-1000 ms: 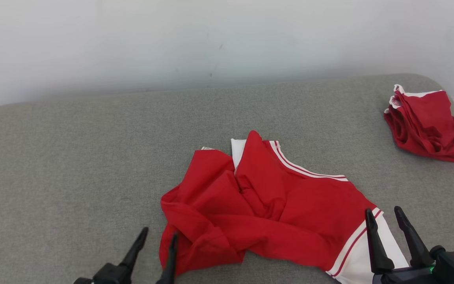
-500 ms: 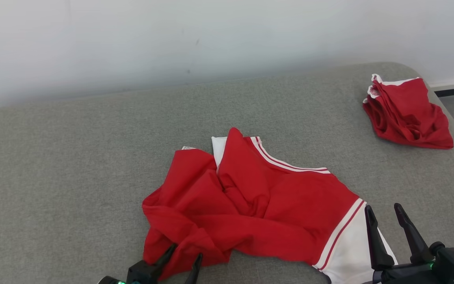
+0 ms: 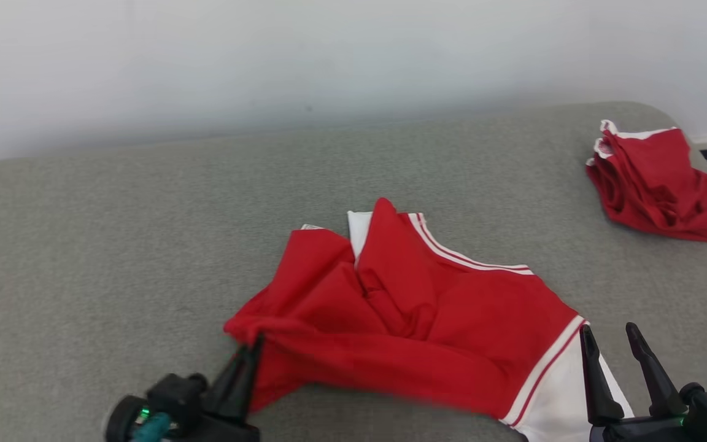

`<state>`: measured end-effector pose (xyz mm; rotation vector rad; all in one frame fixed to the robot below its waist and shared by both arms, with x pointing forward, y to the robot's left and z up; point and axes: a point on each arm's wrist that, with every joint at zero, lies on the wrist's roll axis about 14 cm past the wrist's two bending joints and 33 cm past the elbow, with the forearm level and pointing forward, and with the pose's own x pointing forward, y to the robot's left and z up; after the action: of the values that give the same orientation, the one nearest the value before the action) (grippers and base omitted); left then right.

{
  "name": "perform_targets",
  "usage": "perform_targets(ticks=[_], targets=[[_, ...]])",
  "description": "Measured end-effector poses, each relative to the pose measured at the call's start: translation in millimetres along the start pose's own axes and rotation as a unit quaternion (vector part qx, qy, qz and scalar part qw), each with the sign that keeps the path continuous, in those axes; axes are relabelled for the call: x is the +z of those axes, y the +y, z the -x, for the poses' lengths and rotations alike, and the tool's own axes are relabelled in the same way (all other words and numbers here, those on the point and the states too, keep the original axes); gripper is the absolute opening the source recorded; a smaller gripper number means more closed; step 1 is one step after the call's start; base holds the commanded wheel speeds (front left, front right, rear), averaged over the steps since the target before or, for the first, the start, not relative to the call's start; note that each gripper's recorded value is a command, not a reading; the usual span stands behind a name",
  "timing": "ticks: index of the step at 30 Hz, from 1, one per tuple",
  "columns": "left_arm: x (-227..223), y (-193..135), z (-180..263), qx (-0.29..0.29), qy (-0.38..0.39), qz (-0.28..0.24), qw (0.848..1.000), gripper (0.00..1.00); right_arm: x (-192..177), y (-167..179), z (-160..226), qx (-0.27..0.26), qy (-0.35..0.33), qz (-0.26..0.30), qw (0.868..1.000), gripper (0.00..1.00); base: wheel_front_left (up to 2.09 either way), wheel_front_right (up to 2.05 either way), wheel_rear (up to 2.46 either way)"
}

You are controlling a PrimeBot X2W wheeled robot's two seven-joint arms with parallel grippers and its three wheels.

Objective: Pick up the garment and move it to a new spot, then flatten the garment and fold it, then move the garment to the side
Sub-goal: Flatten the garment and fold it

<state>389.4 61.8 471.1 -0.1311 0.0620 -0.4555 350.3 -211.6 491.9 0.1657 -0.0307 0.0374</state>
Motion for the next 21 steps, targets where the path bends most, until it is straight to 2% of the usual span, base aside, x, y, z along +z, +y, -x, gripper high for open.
perform_targets(ticks=[5,9,19,20,21], targets=[[36,36,17,0.05,-0.053,-0.028,0.997,0.0,-4,14,-9,0.022,0.005,-0.003,1.0,1.0,0.0,0.0,0.0],[41,51,40,0.082,-0.062,-0.031,0.994,0.0,-9,28,-16,0.043,0.012,-0.007,0.999,1.0,0.0,0.0,0.0],[-35,35,92,0.127,0.031,0.061,0.99,0.0,-19,40,-26,0.061,0.025,-0.01,0.998,1.0,0.0,0.0,0.0],[-39,32,94,0.13,0.036,0.071,0.988,0.15,-18,39,-25,0.06,0.024,-0.009,0.998,1.0,0.0,0.0,0.0],[-42,30,96,0.133,0.039,0.08,0.987,0.42,-18,38,-25,0.059,0.024,-0.008,0.998,1.0,0.0,0.0,0.0]])
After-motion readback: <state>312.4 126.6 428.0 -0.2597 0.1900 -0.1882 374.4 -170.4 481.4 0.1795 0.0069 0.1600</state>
